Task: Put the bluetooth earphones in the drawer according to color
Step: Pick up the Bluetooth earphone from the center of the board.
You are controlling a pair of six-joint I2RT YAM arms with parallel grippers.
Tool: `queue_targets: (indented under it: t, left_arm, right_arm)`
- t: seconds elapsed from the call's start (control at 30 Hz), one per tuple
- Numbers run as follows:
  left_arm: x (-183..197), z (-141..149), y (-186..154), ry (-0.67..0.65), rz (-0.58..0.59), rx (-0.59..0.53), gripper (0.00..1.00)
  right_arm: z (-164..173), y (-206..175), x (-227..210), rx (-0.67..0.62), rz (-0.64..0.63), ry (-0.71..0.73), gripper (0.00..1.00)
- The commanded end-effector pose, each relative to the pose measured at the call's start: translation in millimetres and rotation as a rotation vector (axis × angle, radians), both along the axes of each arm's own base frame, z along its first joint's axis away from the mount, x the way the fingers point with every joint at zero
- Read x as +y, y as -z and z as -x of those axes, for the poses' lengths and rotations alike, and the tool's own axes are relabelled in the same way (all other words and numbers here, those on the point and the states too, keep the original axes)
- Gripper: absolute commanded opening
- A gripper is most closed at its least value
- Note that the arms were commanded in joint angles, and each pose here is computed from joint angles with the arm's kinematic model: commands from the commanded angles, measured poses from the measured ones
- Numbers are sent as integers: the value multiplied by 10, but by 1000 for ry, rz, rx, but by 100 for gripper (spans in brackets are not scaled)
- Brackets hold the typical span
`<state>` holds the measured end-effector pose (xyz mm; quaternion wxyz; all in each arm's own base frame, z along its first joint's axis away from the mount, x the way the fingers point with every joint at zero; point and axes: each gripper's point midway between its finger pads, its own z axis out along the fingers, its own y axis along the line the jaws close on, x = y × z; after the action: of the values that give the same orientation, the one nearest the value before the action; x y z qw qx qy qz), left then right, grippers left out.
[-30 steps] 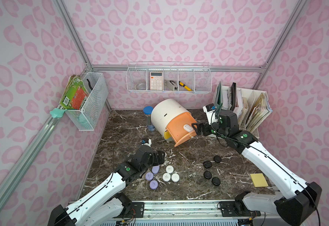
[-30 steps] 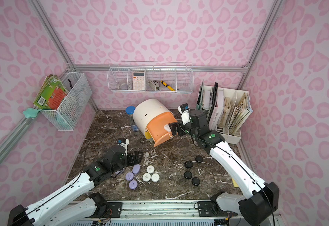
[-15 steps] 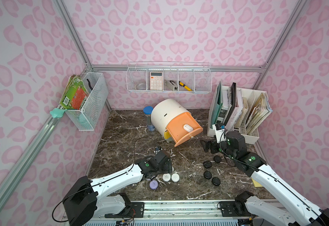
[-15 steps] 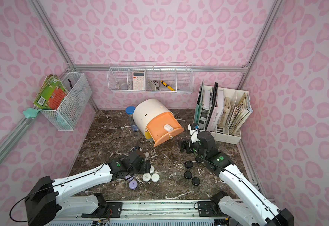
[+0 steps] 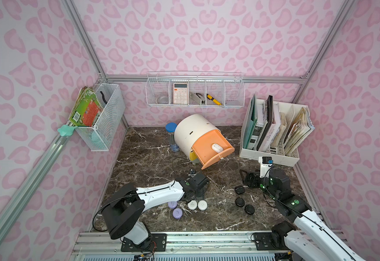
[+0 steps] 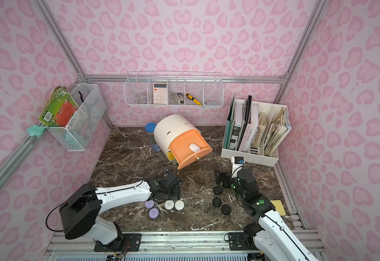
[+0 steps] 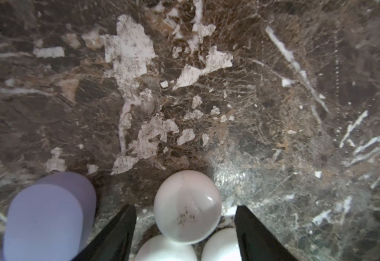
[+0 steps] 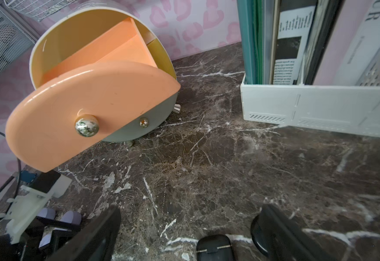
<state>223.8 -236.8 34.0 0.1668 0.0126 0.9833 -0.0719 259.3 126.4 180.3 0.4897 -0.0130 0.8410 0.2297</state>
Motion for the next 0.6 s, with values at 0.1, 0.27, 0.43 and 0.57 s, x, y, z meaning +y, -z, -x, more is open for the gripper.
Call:
queue_targets:
  t: [0.1,0.27,0.43,0.57]
  left_arm:
    - [135,91,211,-23,-113,55,64]
    - [110,70,310,-21,-143,67,55]
    - [138,63,348,-22,-164,66,43]
    - [193,49,262,-26,-182,46,40]
  right_arm:
    - [24,-37,-23,-33,-68,23,98]
    - [32,-11,13,-26,-75,4,98]
    - [46,-3,37,-16,-75,-12,98]
    - [66,17,53,-9,-83,-22,98]
